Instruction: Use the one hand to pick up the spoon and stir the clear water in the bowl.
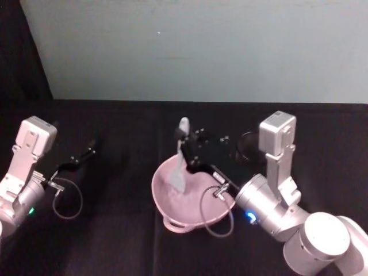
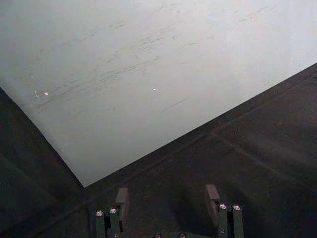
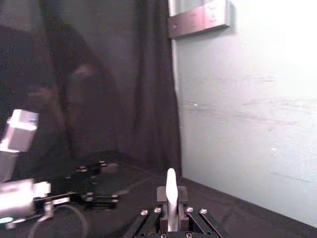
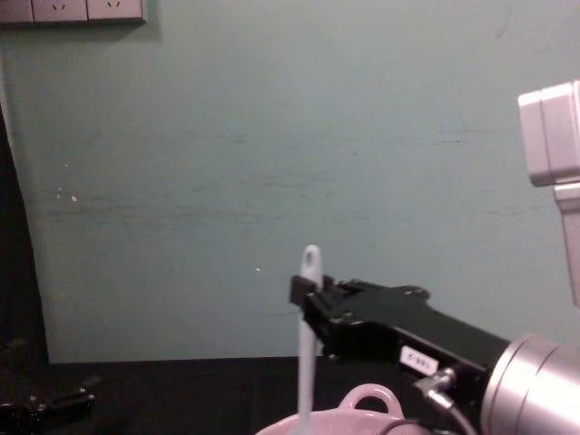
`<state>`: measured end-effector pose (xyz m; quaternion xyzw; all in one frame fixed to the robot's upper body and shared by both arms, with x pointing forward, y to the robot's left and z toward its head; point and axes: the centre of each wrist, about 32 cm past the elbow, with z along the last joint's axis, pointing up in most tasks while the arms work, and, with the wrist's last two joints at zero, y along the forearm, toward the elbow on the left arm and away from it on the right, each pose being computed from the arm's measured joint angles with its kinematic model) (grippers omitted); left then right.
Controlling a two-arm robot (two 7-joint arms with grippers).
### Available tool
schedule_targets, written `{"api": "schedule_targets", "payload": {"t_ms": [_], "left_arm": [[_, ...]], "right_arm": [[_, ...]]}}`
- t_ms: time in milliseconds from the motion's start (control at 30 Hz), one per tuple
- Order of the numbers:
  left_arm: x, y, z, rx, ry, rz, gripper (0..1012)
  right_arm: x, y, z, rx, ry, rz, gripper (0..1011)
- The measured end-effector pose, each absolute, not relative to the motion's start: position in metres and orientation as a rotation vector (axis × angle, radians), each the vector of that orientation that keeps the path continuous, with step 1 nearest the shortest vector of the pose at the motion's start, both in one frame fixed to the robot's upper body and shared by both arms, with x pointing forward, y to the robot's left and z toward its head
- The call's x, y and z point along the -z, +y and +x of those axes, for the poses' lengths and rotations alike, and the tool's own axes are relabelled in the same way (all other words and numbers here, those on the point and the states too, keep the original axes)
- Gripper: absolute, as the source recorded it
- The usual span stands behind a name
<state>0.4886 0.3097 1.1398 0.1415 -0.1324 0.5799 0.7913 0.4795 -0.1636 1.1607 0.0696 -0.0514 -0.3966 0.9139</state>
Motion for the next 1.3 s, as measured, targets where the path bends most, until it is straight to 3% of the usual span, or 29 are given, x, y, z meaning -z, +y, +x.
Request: {"api": "schedule_targets", "payload": {"t_ms": [333, 700, 933, 1300], "left_arm": [[-1.14, 0.31, 0.489, -1.248, -0.285, 0.304, 1005], [-1.14, 0.31, 0.489, -1.248, -0.285, 0.304, 1005], [-1.14, 0.31, 0.489, -1.248, -0.285, 0.305, 1005], [-1.14, 0.31, 0.489, -1.248, -0.285, 0.304, 1005]], "right_arm": [[-1.164, -0.19, 0.49, 0.92, -0.131, 0.136, 118], [-1.17, -0.208, 0.476, 0.929, -0.157, 0.107, 118], [-1.171, -0.205, 0.463, 0.895, -0.159, 0.099, 118], [-1.172, -0.181, 0.444, 0.797, -0.174, 0.095, 118]]}}
